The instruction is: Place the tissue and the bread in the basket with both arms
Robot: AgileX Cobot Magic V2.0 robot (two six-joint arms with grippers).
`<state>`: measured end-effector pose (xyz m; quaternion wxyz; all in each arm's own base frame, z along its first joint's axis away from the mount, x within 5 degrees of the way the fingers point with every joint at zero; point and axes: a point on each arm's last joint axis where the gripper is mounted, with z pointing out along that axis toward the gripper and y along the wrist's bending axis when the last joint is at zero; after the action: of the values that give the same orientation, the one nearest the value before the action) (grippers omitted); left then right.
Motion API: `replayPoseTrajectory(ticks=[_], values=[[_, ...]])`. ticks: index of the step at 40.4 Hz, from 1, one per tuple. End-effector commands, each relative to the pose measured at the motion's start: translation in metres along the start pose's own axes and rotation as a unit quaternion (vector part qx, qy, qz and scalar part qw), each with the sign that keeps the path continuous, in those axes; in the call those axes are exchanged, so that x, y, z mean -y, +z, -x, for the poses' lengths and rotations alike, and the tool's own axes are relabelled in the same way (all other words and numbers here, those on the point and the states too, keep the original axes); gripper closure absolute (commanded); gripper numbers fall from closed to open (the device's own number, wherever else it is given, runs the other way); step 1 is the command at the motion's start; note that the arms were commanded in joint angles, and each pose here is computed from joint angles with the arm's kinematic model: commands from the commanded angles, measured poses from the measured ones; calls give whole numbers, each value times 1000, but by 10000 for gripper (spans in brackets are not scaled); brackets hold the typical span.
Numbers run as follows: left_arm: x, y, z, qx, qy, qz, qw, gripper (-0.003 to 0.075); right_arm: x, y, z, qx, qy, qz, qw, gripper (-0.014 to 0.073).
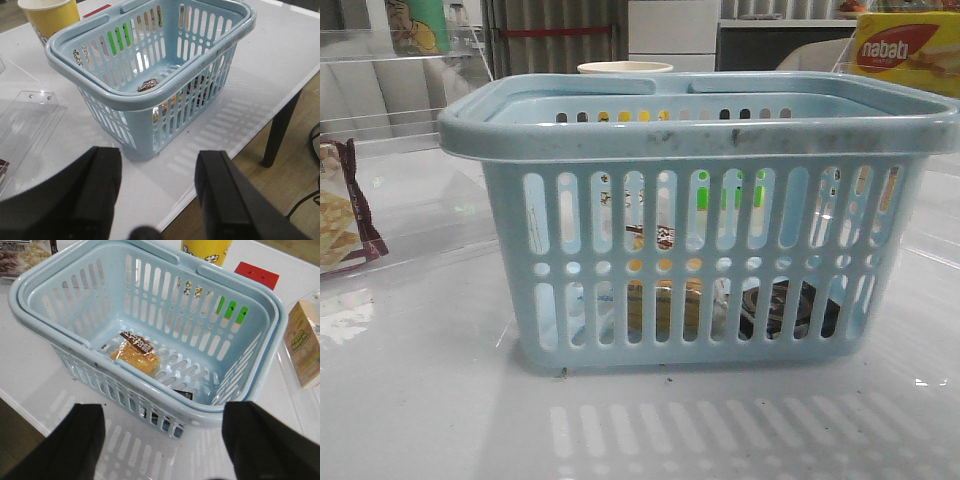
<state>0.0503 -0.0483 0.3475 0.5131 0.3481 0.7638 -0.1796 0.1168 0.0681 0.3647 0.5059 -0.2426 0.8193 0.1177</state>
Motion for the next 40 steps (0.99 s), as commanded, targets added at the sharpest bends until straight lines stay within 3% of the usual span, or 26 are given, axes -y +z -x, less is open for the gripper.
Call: replayPoseTrajectory(ticks=[1, 7, 13, 21, 40], values=[[0, -4, 15, 56, -7, -1, 998, 319, 2, -5, 13, 44, -12, -7, 999, 94], [0, -4, 15, 56, -7, -1, 998, 340, 2, -4, 11, 35, -12, -7, 999, 355], [0, -4, 15, 56, -7, -1, 998, 454, 2, -4, 10, 31, -12, -7, 999, 543], [0, -4, 15, 56, -7, -1, 998, 633, 2, -4, 11, 32, -12, -7, 999, 538], [0, -4, 15, 56, -7, -1, 998, 629, 2, -4, 10, 32, -12, -7, 999, 538]])
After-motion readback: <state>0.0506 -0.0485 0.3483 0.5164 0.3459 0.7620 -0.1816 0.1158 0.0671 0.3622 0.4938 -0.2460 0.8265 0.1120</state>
